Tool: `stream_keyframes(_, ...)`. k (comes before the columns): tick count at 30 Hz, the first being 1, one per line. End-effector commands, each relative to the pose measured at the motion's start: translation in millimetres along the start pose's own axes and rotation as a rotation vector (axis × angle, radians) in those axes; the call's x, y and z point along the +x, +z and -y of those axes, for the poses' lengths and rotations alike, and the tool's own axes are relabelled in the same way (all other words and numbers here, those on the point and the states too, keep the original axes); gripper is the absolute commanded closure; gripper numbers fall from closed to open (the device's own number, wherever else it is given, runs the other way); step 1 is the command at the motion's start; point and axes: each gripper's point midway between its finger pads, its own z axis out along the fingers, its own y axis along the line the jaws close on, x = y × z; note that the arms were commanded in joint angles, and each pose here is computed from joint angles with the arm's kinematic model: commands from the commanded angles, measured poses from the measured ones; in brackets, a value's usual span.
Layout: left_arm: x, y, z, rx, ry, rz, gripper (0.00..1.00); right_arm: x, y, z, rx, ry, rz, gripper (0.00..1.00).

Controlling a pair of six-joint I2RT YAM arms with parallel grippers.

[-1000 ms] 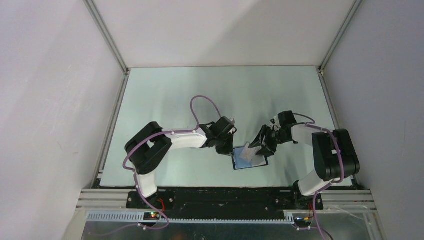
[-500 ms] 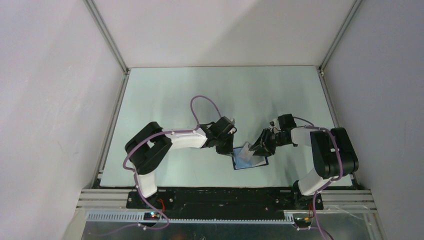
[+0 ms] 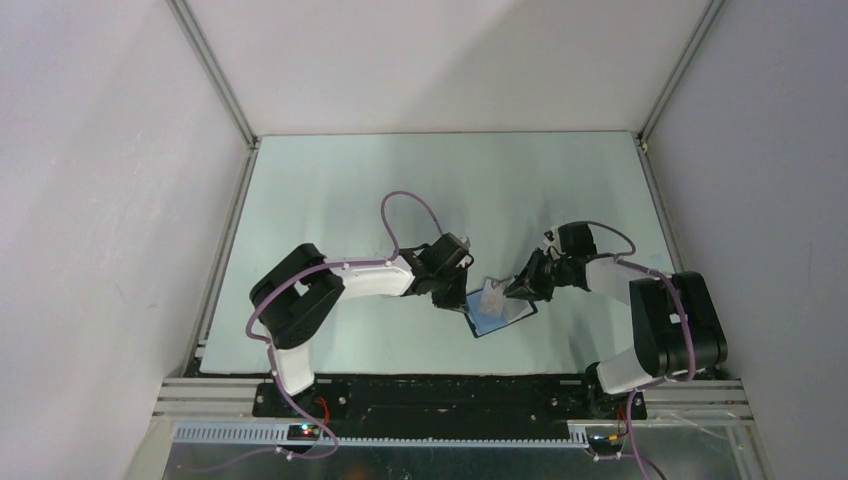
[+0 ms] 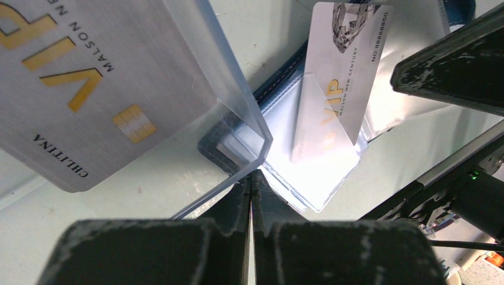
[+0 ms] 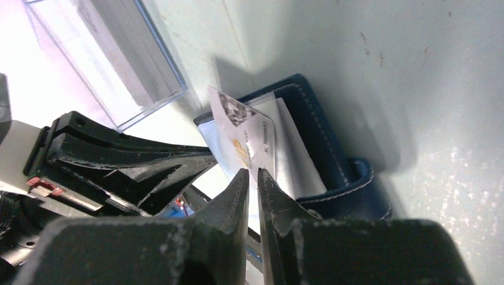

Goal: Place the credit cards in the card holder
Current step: Insert the credit card into the card holder.

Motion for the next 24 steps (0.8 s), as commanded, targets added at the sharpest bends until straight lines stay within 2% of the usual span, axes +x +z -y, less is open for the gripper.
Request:
stream_keyframes(1,2,8,-19,-0.066,0.023,0.000,0.97,-7,-6,-2,0.016,-0.059,0.068,0.84)
stream_keyframes(6,2,9,-19,-0.067,0.024,-0.001,0.97,1,1,4,0.009,-0.001,0.045,0.67)
stream_keyframes(8,3,9,-19,-0.067,0.024,-0.002,0.97,4,2,9,0.022,0.029,0.041,0.64)
stream_keyframes(15,2,9,-19,-0.067,0.023,0.000,0.97,13,-3,21,0.086,0.057,0.053,0.56)
stream_keyframes(24,2,9,-19,-0.065,0.026,-0.001,0.97,17,21,27,0.068,0.149,-0.012,0.55)
